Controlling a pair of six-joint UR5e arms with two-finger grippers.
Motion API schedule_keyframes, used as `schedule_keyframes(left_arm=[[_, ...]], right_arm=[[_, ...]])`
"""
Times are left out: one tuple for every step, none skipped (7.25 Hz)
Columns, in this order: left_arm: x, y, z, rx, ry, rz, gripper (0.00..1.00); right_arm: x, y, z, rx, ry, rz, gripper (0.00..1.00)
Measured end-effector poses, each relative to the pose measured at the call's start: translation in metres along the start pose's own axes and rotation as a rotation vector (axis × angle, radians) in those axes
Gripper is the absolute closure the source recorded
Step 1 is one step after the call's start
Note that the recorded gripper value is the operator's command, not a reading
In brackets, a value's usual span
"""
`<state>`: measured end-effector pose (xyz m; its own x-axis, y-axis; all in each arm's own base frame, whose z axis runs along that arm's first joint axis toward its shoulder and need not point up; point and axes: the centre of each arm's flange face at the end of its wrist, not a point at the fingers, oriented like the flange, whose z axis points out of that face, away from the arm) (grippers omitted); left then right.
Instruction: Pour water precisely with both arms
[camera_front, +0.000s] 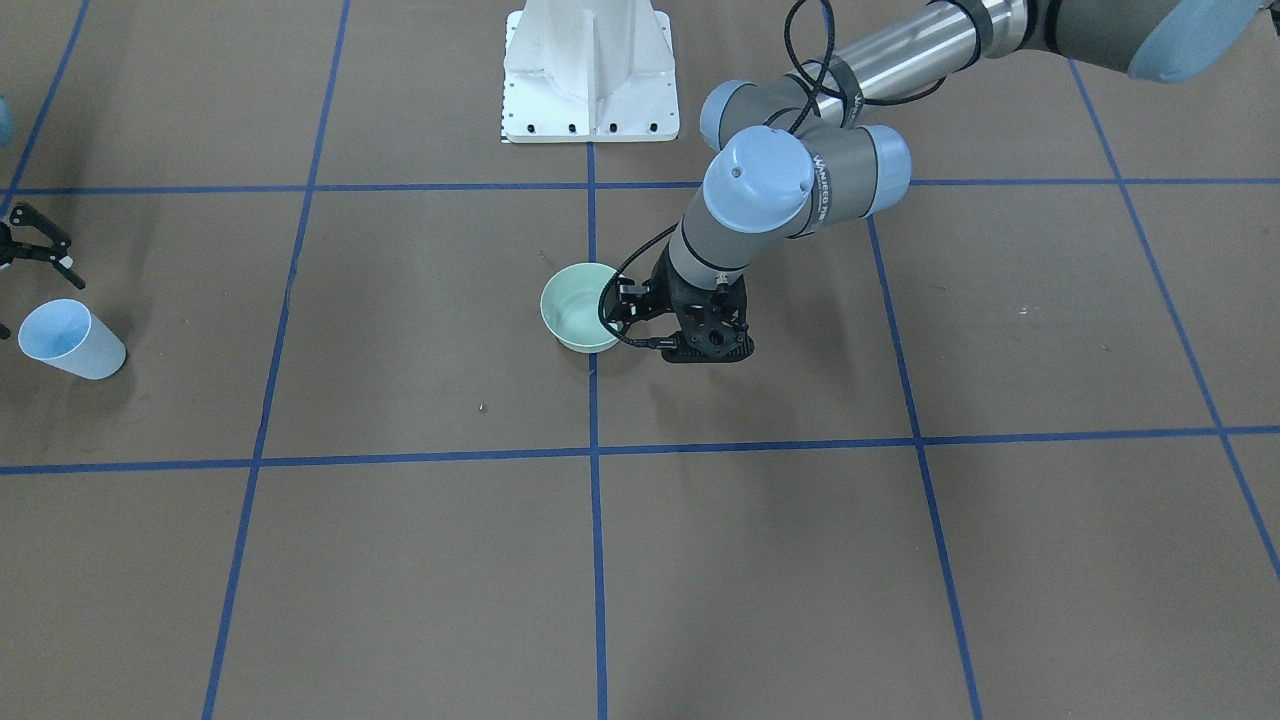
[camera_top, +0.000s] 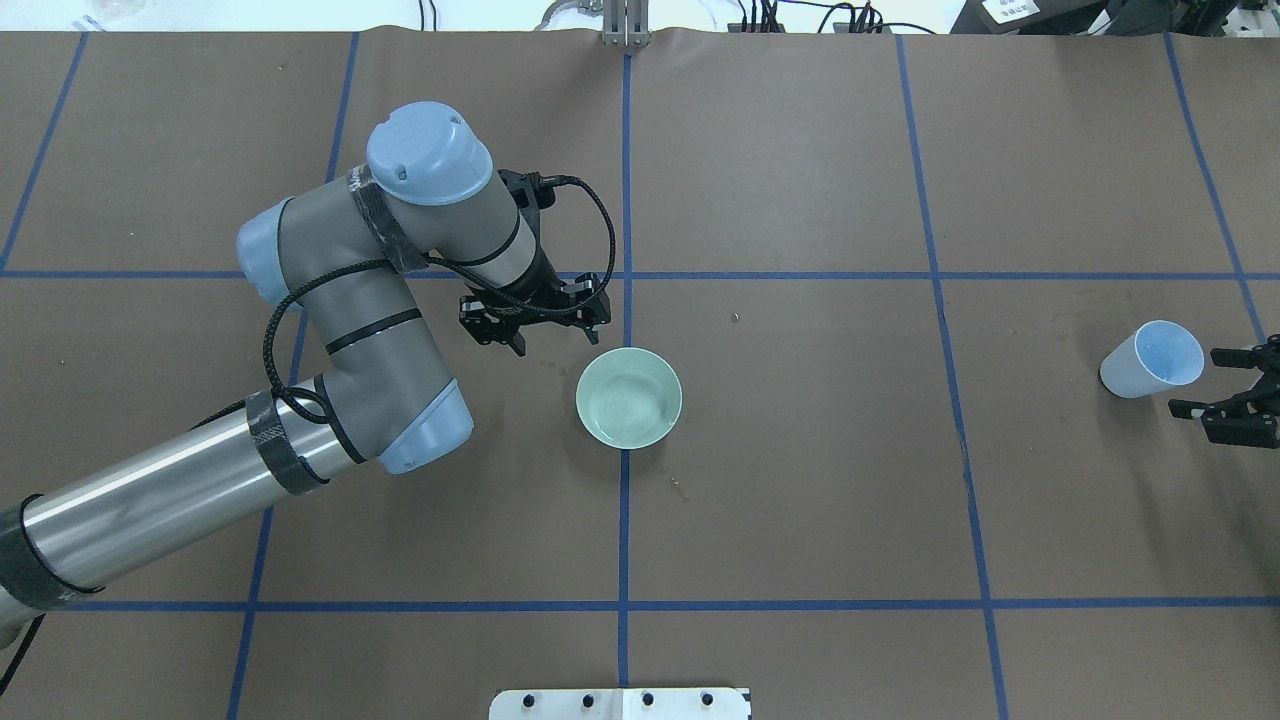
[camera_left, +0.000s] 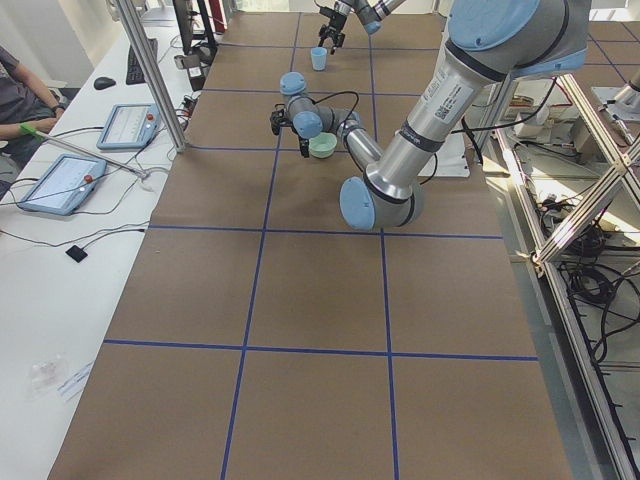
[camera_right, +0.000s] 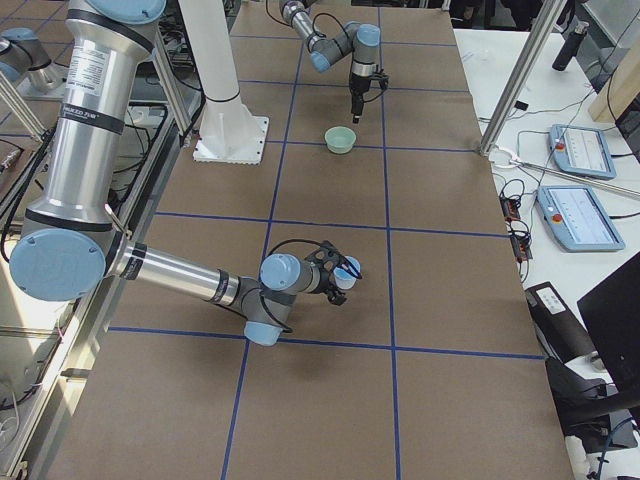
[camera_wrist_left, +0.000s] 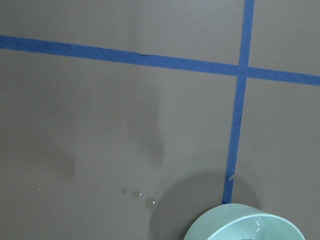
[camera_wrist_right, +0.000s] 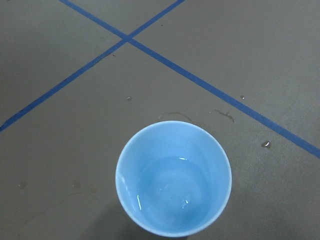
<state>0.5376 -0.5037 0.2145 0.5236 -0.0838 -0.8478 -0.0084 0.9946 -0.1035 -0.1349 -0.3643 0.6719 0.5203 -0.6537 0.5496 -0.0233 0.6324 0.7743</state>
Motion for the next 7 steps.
schedule_keyframes(left_arm=[[-0.003, 0.000, -0.001, 0.001, -0.001, -0.002, 0.11], [-0.004, 0.000, -0.001, 0.001, -0.002, -0.003, 0.11], [-0.005, -0.001, -0.001, 0.002, -0.002, -0.003, 0.11], [-0.005, 0.000, -0.001, 0.002, -0.002, -0.003, 0.11], [-0.005, 0.000, -0.001, 0.002, -0.002, -0.003, 0.11], [-0.005, 0.000, -0.001, 0.002, -0.002, -0.003, 0.11], [-0.005, -0.001, -0.001, 0.003, -0.002, -0.004, 0.11]], right_arm=[[0.002, 0.003, 0.001, 0.009, 0.000, 0.009, 0.01], [0.005, 0.009, 0.002, 0.018, 0.003, 0.015, 0.01], [0.006, 0.011, 0.004, 0.026, 0.005, 0.023, 0.01], [0.006, 0.012, 0.007, 0.031, 0.009, 0.030, 0.01], [0.004, 0.012, 0.011, 0.033, 0.014, 0.030, 0.01], [0.001, 0.013, 0.014, 0.032, 0.016, 0.028, 0.01], [-0.001, 0.013, 0.017, 0.031, 0.015, 0.025, 0.01]])
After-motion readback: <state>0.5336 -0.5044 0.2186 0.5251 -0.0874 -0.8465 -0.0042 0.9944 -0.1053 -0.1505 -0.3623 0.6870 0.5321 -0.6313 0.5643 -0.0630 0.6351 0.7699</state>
